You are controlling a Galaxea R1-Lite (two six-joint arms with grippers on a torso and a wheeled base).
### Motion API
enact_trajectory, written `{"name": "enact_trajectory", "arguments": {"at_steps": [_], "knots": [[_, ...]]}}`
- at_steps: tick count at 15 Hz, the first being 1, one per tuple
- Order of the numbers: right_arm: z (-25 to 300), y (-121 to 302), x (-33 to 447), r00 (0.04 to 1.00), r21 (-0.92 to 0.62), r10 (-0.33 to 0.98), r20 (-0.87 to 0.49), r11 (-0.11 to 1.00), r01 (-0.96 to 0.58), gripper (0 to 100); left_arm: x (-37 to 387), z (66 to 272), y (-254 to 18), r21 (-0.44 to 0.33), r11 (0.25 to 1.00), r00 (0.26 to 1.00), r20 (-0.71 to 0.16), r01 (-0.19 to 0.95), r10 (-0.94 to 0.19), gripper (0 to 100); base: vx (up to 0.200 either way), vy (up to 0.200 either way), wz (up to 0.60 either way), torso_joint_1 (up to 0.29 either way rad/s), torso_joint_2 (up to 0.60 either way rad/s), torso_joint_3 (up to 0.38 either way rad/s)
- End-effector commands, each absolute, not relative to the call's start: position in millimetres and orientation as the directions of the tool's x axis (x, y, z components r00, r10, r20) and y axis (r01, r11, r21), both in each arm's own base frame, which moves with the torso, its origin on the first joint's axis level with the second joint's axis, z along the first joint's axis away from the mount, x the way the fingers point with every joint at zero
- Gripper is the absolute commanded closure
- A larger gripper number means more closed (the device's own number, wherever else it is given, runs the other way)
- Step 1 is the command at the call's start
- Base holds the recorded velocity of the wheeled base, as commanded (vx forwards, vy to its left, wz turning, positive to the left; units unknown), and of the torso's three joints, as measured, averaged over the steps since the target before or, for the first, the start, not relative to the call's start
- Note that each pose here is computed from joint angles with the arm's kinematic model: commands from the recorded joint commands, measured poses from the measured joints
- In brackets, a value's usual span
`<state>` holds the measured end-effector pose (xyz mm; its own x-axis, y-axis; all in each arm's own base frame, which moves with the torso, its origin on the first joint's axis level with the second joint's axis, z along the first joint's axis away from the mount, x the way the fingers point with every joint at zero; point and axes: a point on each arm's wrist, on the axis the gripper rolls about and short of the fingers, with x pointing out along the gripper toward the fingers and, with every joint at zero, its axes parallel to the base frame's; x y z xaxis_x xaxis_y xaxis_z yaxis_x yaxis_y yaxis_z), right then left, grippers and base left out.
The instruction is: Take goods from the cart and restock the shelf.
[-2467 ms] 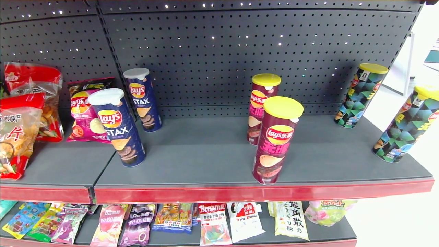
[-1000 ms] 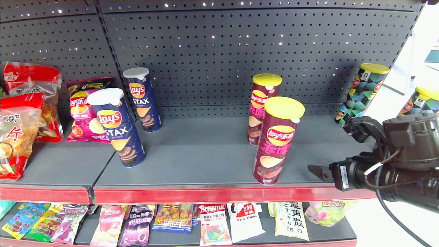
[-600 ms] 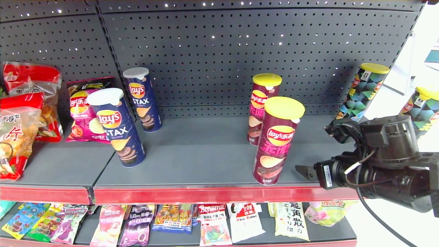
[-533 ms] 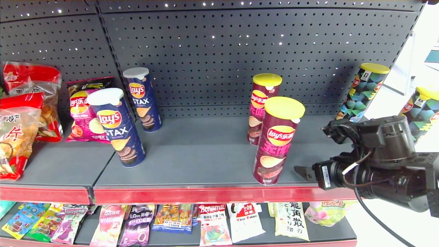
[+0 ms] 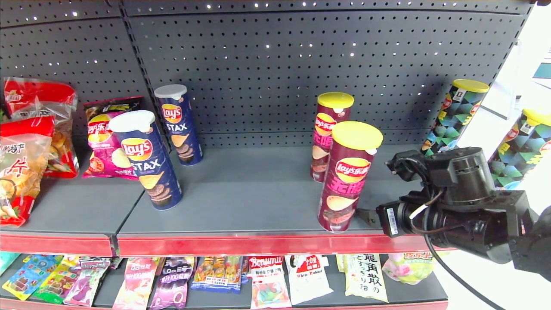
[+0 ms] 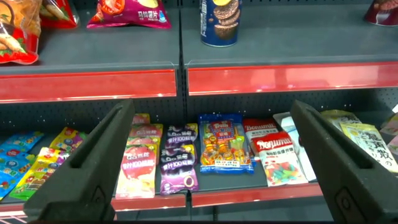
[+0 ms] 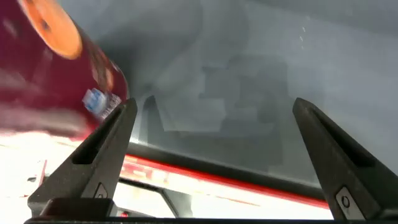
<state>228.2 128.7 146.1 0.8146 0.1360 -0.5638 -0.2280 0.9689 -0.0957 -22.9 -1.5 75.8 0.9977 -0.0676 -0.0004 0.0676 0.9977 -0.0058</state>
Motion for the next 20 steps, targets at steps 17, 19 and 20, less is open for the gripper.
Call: {"name": "enact_trajectory", "arguments": {"at_steps": [17,19,20], "knots": [[146,150,236,0.814,-0.096,0.164,-0.558,0.961,-0.259,0,-23,76,-2,-0.006,0.998,0.998,0.0,0.067,-0.067,0,0.0,0.0,0.0,0.0,0.0,0.0],[146,152,236,0.813,-0.095,0.169,-0.557,0.96,-0.265,0,-23,76,-2,-0.006,0.998,0.998,0.0,0.067,-0.067,0,0.0,0.0,0.0,0.0,0.0,0.0],[146,153,235,0.813,-0.095,0.173,-0.557,0.958,-0.269,0,-23,76,-1,-0.006,0.998,0.998,0.0,0.069,-0.069,0,0.0,0.0,0.0,0.0,0.0,0.0]]}}
